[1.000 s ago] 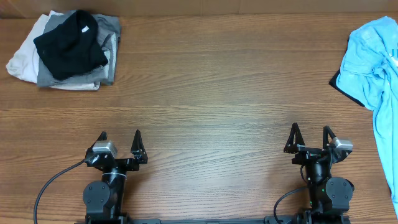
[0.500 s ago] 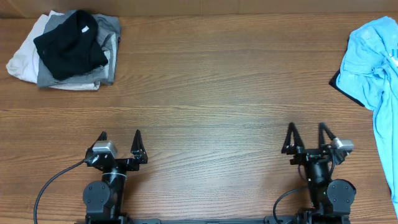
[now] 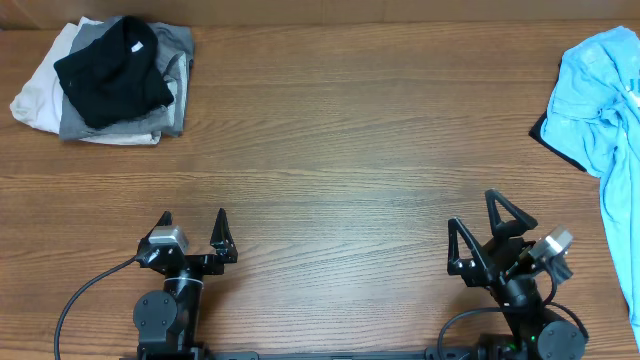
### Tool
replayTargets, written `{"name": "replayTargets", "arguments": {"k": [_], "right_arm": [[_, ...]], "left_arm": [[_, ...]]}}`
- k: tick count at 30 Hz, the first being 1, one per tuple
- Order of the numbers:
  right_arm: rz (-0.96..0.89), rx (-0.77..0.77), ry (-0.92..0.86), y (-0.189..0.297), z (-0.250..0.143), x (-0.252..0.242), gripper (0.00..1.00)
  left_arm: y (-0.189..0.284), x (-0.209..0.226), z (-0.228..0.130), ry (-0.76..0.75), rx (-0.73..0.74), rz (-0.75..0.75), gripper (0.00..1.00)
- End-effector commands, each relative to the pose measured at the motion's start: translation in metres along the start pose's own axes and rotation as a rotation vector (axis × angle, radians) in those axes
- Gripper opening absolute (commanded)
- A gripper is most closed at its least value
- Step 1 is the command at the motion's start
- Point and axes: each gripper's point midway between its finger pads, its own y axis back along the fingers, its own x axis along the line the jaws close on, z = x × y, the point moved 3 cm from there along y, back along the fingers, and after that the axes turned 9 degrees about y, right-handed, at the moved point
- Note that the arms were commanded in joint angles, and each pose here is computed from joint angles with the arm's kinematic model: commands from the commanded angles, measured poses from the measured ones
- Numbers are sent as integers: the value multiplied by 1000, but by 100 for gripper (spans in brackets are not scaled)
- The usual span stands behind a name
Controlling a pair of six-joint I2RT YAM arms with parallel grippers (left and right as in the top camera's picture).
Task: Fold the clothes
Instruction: 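Reach the right gripper to the light-blue T-shirt at the right edge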
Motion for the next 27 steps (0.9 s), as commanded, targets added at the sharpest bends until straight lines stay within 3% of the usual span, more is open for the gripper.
{"name": "replayTargets", "arguments": {"k": [1, 5, 10, 12, 21, 27], "right_arm": [[-66, -41, 94, -7, 40, 4, 100], [-208, 54, 196, -28, 66, -13, 100], [-671, 261, 220, -55, 94, -86, 100], [-759, 385, 274, -72, 94, -110, 100], [-947, 1023, 235, -125, 30, -227, 100], [-1079, 1134, 231, -113, -6, -288, 100]], "left_arm": [[0, 3, 0, -23, -8, 15, 100], [0, 3, 0, -23, -8, 14, 100], [0, 3, 0, -23, -8, 15, 100], [0, 3, 0, -23, -8, 15, 100], [0, 3, 0, -23, -8, 15, 100], [0, 3, 0, -23, -7, 15, 100]]}}
